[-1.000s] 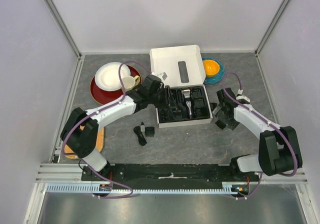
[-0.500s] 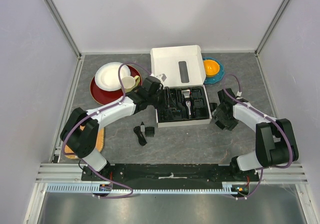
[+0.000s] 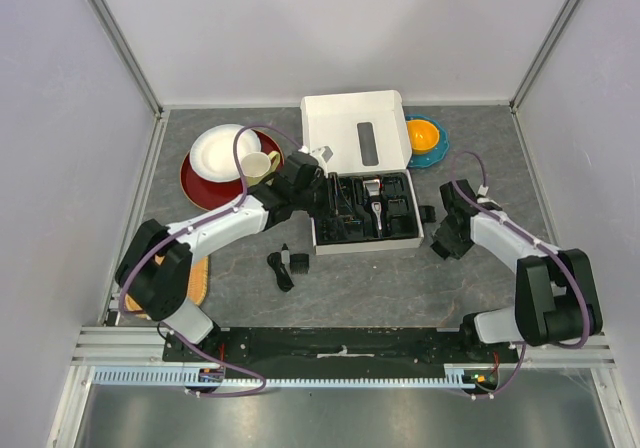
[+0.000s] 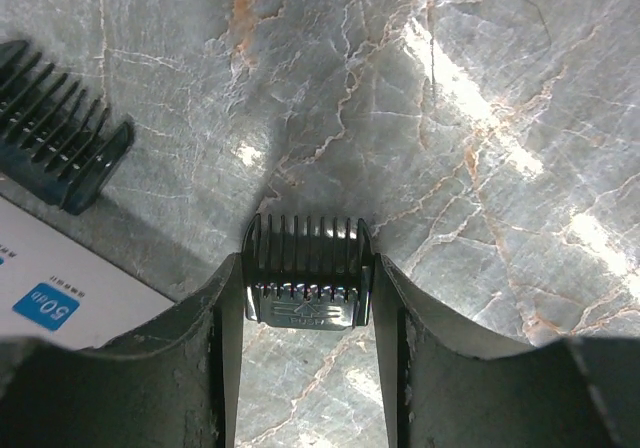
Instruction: Sort the hair-cutting tools
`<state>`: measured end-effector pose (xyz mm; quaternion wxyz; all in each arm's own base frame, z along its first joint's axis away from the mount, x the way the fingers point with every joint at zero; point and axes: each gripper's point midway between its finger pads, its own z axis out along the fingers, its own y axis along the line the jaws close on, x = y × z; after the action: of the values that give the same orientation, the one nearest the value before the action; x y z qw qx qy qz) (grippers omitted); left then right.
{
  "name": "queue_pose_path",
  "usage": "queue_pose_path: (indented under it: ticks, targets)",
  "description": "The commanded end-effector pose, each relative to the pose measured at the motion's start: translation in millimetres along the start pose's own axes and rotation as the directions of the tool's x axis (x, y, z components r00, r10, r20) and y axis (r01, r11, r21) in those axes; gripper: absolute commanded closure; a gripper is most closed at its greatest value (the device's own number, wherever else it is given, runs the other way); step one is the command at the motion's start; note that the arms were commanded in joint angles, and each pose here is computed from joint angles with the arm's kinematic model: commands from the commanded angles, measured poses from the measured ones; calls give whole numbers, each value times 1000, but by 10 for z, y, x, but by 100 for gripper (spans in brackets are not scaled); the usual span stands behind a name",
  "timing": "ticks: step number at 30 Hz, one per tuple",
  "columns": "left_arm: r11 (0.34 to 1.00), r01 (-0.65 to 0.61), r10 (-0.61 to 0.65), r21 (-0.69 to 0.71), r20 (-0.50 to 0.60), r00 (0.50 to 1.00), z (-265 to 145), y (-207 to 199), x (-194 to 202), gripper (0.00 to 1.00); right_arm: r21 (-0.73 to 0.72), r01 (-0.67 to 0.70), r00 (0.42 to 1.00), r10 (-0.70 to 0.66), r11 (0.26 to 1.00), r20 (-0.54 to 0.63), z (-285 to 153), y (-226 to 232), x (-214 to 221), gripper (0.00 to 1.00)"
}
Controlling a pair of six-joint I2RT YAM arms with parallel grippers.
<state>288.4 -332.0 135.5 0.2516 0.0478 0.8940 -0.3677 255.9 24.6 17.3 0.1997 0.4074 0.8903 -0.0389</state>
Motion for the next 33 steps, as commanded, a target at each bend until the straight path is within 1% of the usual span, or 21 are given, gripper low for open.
queue_pose_path:
  ticks: [1, 3, 4, 5, 6, 7, 9, 10, 13, 15, 19, 20, 22, 23, 24, 25, 26, 33]
  targets:
    - [990, -60, 52, 128, 65, 997, -175, -304, -156, 60, -76, -46, 997, 50, 996, 57, -211, 68, -175, 69]
    - [984, -70, 57, 165, 79, 995, -179, -359, -162, 59, -125, -69, 993, 80, 990, 83, -376, 129, -271, 70]
    - [981, -61, 49, 185, 66, 997, -189, -389, -129, 59, -142, -82, 992, 95, 986, 88, -435, 148, -302, 70]
    - [973, -72, 54, 217, 87, 995, -203, -460, -161, 59, -152, -93, 991, 107, 984, 84, -502, 151, -307, 70]
    - [971, -68, 51, 230, 82, 995, -195, -457, -121, 58, -194, -121, 985, 142, 973, 95, -626, 211, -374, 70]
    - [960, -78, 51, 270, 107, 993, -209, -553, -155, 58, -217, -137, 983, 160, 967, 91, -694, 242, -399, 70]
    - [948, -96, 58, 305, 131, 990, -223, -634, -130, 56, -284, -164, 978, 193, 945, 75, -892, 332, -427, 71]
    - [936, -124, 71, 330, 166, 983, -229, -737, -152, 56, -311, -189, 974, 219, 931, 63, -961, 373, -440, 72]
    - [907, -189, 107, 377, 228, 968, -261, -957, -178, 53, -406, -227, 967, 255, 886, 17, -1200, 508, -448, 73]
    - [901, -195, 105, 388, 242, 965, -249, -1053, -223, 53, -466, -229, 968, 250, 855, -16, -1363, 606, -439, 72]
    - [882, -200, 100, 426, 245, 964, -219, -1307, -245, 52, -563, -224, 969, 244, 796, -40, -1664, 714, -467, 70]
    - [875, -210, 101, 435, 260, 960, -227, -1398, -289, 52, -587, -228, 966, 258, 777, -34, -1763, 722, -505, 70]
    - [868, -223, 112, 444, 263, 958, -164, -1507, -246, 52, -625, -240, 966, 247, 743, -77, -1891, 778, -457, 70]
    - [856, -240, 114, 458, 286, 952, -179, -1616, -284, 51, -647, -251, 963, 253, 720, -93, -1973, 808, -462, 70]
    - [860, -252, 116, 445, 310, 944, -151, -1642, -317, 50, -659, -259, 961, 254, 706, -106, -2020, 828, -457, 70]
    - [857, -258, 124, 446, 308, 943, -85, -1685, -258, 50, -673, -261, 962, 241, 692, -126, -2073, 855, -431, 70]
    - [852, -270, 126, 448, 324, 938, -77, -1743, -278, 48, -683, -269, 960, 243, 679, -136, -2122, 873, -435, 70]
    - [857, -297, 132, 421, 378, 916, 63, -1920, -310, 47, -719, -273, 960, 227, 639, -162, -2293, 903, -415, 70]
